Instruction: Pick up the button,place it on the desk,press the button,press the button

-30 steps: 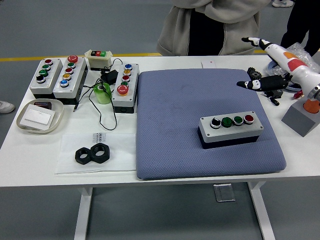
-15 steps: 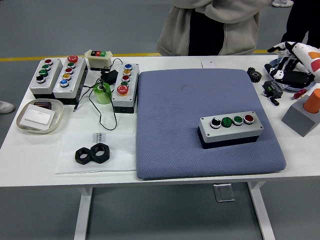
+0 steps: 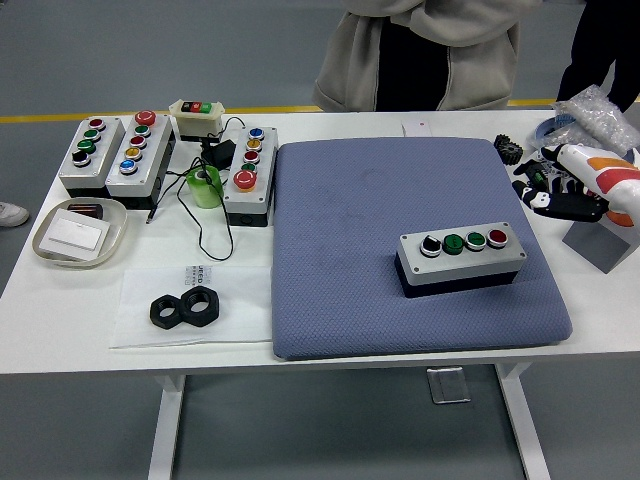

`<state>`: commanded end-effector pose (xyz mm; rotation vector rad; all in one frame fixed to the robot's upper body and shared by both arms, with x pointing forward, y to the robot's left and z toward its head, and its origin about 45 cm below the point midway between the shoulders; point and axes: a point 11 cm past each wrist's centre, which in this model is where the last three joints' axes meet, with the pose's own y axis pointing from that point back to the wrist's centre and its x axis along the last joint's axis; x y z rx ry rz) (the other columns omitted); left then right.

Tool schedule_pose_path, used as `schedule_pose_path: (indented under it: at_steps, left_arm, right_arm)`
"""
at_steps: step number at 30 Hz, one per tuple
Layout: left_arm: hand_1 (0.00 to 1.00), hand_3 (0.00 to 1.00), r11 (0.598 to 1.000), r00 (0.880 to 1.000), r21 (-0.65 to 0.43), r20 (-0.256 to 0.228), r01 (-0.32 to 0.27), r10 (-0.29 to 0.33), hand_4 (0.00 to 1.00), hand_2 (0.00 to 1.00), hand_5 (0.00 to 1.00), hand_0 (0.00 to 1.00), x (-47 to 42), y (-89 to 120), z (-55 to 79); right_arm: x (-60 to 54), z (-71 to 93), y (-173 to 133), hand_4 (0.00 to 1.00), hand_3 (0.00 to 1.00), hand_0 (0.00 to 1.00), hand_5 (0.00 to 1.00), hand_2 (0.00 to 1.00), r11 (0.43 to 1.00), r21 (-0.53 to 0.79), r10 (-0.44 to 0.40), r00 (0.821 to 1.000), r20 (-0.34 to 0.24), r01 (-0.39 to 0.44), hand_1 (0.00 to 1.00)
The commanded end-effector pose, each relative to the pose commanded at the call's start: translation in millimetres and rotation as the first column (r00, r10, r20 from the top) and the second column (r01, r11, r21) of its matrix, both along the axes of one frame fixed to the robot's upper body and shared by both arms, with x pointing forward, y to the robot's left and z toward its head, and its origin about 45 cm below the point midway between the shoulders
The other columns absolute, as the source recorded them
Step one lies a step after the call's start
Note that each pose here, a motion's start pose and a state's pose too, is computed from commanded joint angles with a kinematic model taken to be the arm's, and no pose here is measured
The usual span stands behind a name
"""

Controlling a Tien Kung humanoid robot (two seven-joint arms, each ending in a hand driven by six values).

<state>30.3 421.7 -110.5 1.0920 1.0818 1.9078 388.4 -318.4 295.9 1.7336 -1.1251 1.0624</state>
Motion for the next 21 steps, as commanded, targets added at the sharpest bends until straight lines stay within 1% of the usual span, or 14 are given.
schedule_pose_path:
  at_steps: [3, 4, 5, 9, 21]
  left_arm:
    - [0.837, 0.828, 1.0, 1.0, 0.0, -0.002, 0.0, 0.0, 0.646, 0.9, 0.998, 0.731, -0.9, 0, -0.2]
    - [0.837, 0.828, 1.0, 1.0, -0.001, -0.003, 0.0, 0.0, 0.646, 0.9, 0.998, 0.731, -1.1, 0, -0.2]
    - [0.837, 0.828, 1.0, 1.0, -0.001, -0.004, 0.001, -0.001, 0.647, 0.9, 0.998, 0.731, -1.2, 0, -0.3]
    - [0.837, 0.828, 1.0, 1.0, -0.001, -0.006, 0.002, -0.002, 0.647, 0.9, 0.998, 0.731, -1.9, 0, -0.3]
    - [0.836, 0.829, 1.0, 1.0, 0.0, -0.015, 0.003, -0.003, 0.647, 0.9, 0.998, 0.733, -5.2, -1, -0.7]
  right_arm:
    - [-3.6, -11.9, 2, 0.606, 0.682, 0.17, 0.785, 0.202, 1.0, -0.016, 0.009, 0.999, -0.036, -0.009, 0.112]
    - [-4.3, -13.8, 2, 0.606, 0.682, 0.17, 0.785, 0.202, 1.0, -0.019, 0.01, 0.999, -0.042, -0.011, 0.112]
    - [-5.0, -17.3, 2, 0.594, 0.684, 0.169, 0.819, 0.201, 1.0, -0.021, 0.01, 0.999, -0.051, -0.011, 0.11]
    - [-7.1, -27.9, 2, 0.594, 0.684, 0.169, 0.819, 0.201, 1.0, -0.03, 0.007, 0.997, -0.078, -0.009, 0.11]
    - [-11.7, -46.7, 5, 0.595, 0.686, 0.17, 0.824, 0.201, 0.999, -0.029, 0.01, 0.991, -0.133, -0.014, 0.109]
